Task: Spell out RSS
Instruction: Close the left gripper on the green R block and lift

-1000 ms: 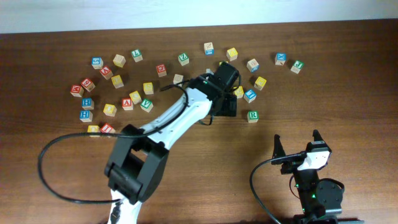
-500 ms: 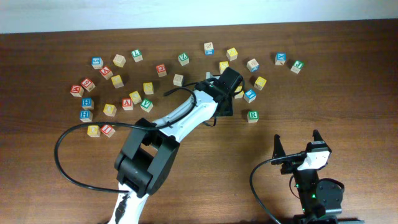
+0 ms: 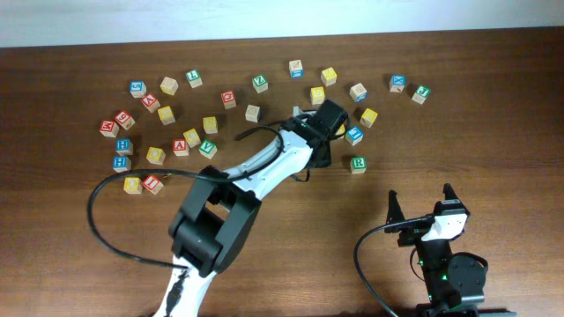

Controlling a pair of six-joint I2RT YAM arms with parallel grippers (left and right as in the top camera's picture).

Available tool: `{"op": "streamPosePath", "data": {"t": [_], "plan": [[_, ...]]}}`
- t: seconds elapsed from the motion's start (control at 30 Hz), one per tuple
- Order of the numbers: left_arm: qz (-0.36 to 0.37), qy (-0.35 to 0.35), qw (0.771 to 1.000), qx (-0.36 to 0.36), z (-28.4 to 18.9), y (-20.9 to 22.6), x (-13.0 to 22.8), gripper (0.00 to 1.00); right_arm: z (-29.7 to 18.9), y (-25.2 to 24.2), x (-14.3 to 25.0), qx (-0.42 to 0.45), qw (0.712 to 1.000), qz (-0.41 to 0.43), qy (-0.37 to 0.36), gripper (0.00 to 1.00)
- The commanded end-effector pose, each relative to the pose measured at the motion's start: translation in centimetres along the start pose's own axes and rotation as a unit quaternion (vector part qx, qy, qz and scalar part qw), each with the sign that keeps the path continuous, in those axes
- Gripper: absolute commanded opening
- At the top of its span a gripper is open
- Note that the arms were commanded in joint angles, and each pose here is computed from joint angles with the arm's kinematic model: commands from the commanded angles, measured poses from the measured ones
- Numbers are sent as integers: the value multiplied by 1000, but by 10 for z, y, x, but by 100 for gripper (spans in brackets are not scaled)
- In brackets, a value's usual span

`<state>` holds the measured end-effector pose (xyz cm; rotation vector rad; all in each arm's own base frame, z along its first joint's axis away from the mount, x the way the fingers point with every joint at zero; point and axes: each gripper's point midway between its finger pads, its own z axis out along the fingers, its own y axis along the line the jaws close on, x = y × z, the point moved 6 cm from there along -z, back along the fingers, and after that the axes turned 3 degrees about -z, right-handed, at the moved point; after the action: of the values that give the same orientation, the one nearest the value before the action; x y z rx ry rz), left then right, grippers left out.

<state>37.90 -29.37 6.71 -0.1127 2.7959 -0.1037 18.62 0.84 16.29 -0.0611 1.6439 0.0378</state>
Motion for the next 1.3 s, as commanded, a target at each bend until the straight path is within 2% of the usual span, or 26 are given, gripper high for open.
{"op": "streamPosePath", "data": {"t": [0.0,0.13,0.47,0.63,0.8,0.87,1.27], "plan": [[-6,3,1000,-18,16,1,5,46,0,-2,3,8,1000,-1,3,98],[-5,-12,999,-30,15,3,1,47,0,-2,3,8,1000,-1,3,98],[-8,-22,1000,-19,7,-4,-8,42,0,-2,3,8,1000,-1,3,98],[-9,-22,1000,-17,6,-5,-9,29,0,-2,3,8,1000,-1,3,98],[-7,-15,1000,-23,6,-3,-7,30,0,-2,3,8,1000,-1,3,98],[-6,-13,1000,-24,6,-2,-6,27,0,-2,3,8,1000,-1,3,98],[-3,-1,999,-34,-2,2,-3,28,0,-2,3,8,1000,-1,3,98]]}}
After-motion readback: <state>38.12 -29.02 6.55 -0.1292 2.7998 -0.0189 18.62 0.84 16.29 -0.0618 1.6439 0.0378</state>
